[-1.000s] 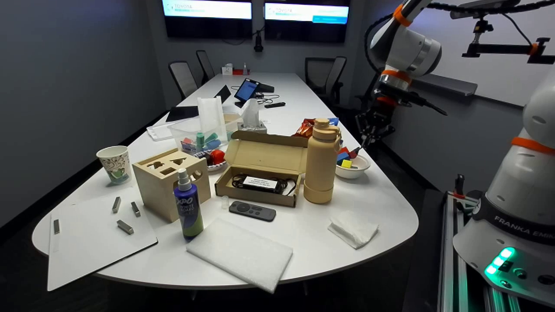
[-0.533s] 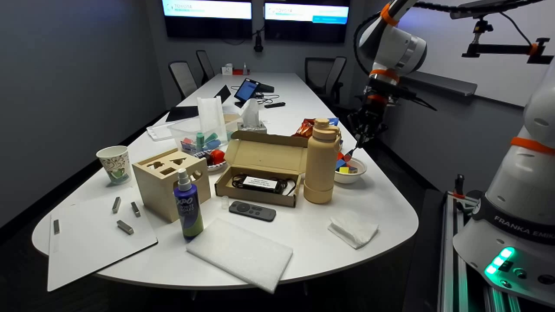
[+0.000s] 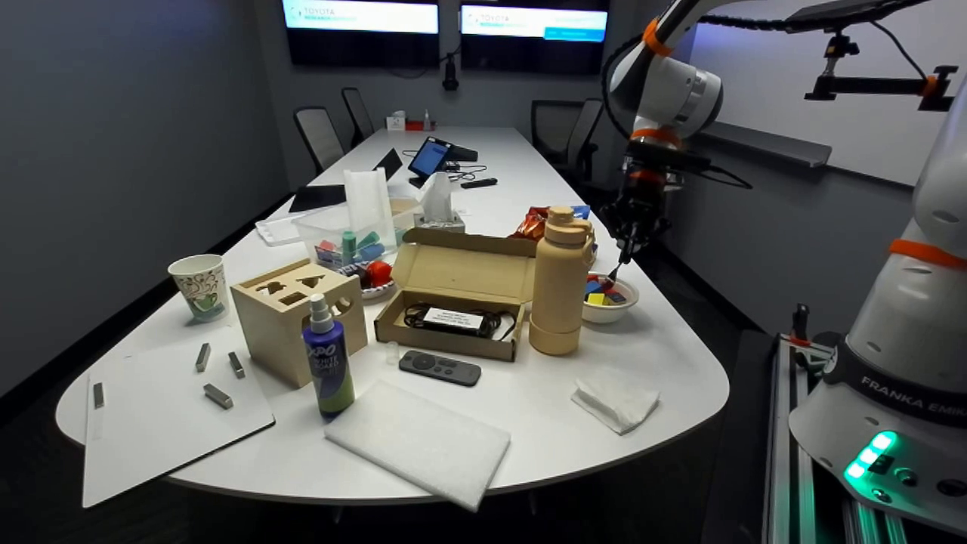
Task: Stir the white bowl with the metal spoon
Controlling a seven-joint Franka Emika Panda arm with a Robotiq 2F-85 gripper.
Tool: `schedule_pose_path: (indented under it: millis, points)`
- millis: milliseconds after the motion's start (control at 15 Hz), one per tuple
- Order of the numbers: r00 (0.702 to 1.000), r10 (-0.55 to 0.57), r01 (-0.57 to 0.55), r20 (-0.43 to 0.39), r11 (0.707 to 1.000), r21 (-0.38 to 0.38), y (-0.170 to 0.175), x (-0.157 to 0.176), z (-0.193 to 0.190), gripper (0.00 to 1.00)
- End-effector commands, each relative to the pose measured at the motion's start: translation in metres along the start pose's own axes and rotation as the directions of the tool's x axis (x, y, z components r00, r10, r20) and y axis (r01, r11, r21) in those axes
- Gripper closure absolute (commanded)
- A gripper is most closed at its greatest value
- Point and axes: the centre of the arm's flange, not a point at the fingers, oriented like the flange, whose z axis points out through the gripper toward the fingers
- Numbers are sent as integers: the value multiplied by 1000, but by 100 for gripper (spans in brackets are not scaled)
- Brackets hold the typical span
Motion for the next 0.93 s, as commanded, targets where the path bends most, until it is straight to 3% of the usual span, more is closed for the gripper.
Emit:
schedule_pose_path:
  millis: [0, 333, 533, 867]
  points:
    - [997, 63, -67, -55, 996, -67, -10, 3, -3, 99]
    - [997, 27, -27, -70, 1000, 6, -20, 3, 3, 99]
    - [999, 25, -23, -38, 998, 66, -21, 2, 0, 99]
    - [993, 67, -70, 93, 997, 25, -12, 1, -1, 99]
